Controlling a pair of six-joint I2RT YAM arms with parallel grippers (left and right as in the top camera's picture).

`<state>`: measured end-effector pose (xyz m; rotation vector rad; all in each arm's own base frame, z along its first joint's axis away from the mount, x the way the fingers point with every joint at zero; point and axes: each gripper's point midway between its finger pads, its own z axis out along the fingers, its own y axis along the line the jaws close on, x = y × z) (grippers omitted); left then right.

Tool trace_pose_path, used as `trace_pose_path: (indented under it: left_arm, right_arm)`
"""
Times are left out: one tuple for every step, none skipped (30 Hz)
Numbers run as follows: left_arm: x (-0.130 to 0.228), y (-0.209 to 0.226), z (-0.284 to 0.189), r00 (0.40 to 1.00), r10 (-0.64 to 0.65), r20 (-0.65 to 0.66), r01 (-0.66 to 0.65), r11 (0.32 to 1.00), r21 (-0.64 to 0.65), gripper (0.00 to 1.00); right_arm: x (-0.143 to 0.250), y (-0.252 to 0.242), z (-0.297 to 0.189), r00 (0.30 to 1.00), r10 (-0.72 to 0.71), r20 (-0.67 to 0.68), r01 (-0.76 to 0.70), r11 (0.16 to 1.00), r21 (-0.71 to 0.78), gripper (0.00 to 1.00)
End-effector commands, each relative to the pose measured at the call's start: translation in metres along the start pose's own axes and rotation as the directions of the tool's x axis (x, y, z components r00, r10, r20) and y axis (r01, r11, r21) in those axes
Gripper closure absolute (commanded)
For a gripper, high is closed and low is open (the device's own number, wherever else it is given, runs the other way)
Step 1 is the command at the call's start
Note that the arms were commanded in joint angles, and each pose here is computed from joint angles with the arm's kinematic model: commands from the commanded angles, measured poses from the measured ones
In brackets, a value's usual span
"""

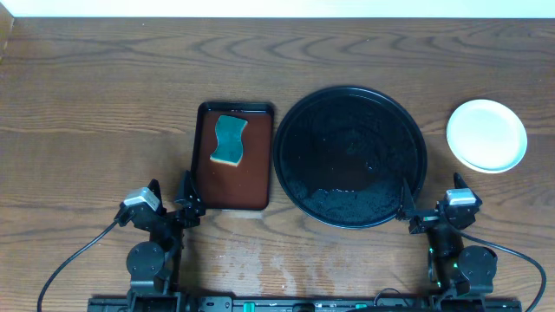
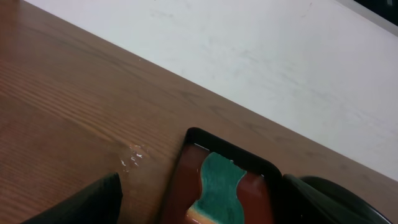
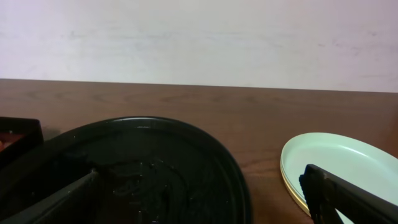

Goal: Clean dirty plates on tray and stack at the side

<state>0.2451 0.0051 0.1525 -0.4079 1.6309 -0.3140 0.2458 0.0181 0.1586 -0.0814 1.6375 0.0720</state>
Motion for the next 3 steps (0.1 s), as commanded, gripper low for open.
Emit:
trace_pose_path:
  left_arm:
    - [0.0134,0.0103,0.0003,0.999,0.018,-0.044,-0.020,0.999,-0.040,0.19]
    - [0.0133,0.0103,0.0003,0.999,0.018,-0.044,-0.020,0.999,-0.040,0.20]
    - [0.0133,0.0103,0.0003,0.999,0.018,-0.044,-0.020,0.999,-0.040,0.19]
  right_arm:
    - [0.0001,-0.0005,-0.0003,1.000,0.015,0.001,-0.015,1.000,0.000,0.01]
    - [0.0001,-0.0005,-0.0003,1.000,0.015,0.001,-0.015,1.000,0.000,0.01]
    - [0.0003,-0.0006,-0.0003,1.000,0.015,0.001,-0.015,1.000,0.000,0.01]
